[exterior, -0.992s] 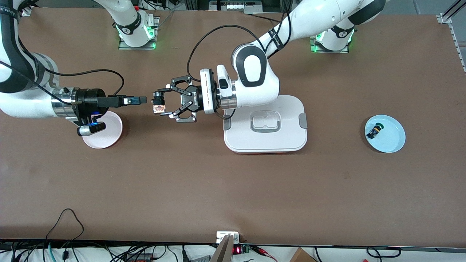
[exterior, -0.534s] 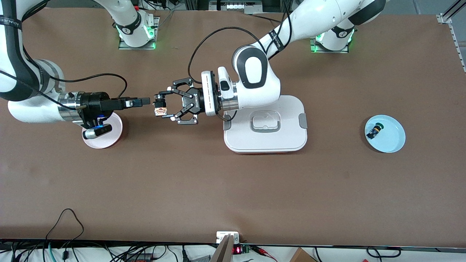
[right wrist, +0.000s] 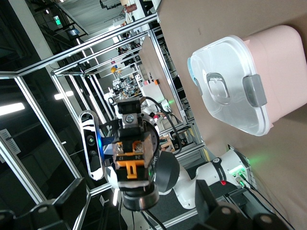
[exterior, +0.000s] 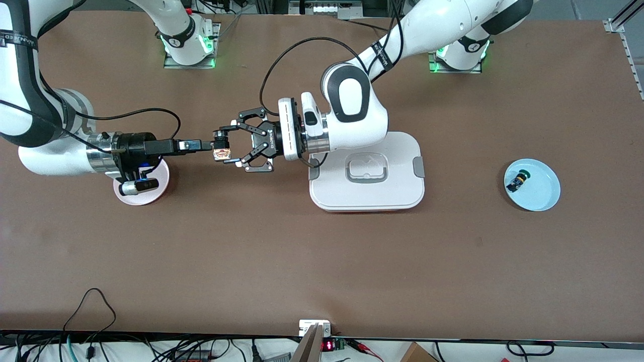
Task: Transfer orange switch to right arm and place
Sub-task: 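Grasp the orange switch with the right gripper beside the left gripper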
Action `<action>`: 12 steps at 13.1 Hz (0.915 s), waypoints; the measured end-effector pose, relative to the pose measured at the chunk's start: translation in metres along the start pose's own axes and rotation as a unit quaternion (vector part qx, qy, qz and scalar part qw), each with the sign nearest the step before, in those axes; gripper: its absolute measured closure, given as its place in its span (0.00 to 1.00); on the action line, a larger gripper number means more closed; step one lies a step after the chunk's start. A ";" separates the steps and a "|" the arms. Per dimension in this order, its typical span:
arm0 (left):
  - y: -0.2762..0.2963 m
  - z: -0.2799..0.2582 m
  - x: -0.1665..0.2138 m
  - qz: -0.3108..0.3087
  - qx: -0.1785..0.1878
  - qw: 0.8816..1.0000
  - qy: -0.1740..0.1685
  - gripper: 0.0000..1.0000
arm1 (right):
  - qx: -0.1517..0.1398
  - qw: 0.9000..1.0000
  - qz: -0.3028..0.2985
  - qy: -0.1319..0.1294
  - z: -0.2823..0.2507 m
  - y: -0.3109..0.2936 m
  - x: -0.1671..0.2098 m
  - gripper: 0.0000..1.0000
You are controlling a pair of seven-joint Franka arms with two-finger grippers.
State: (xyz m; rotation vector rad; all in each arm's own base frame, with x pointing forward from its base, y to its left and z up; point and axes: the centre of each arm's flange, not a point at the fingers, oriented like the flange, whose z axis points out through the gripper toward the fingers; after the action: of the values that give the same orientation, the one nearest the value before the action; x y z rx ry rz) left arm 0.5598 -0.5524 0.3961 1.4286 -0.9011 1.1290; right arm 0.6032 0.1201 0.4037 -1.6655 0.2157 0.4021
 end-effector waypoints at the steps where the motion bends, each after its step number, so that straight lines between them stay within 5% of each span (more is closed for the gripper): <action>1: 0.000 0.000 0.000 0.000 0.000 1.000 0.000 0.28 | -0.002 1.000 -0.003 -0.002 0.003 -0.002 0.002 0.00; 12: 0.000 0.000 0.005 0.003 0.001 1.000 0.004 0.28 | -0.007 1.000 -0.007 -0.015 0.021 0.002 0.007 0.00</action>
State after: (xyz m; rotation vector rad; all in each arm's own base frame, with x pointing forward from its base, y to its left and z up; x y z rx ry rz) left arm 0.5617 -0.5523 0.4011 1.4219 -0.8985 1.1388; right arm 0.6063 0.1416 0.3967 -1.6730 0.1799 0.4190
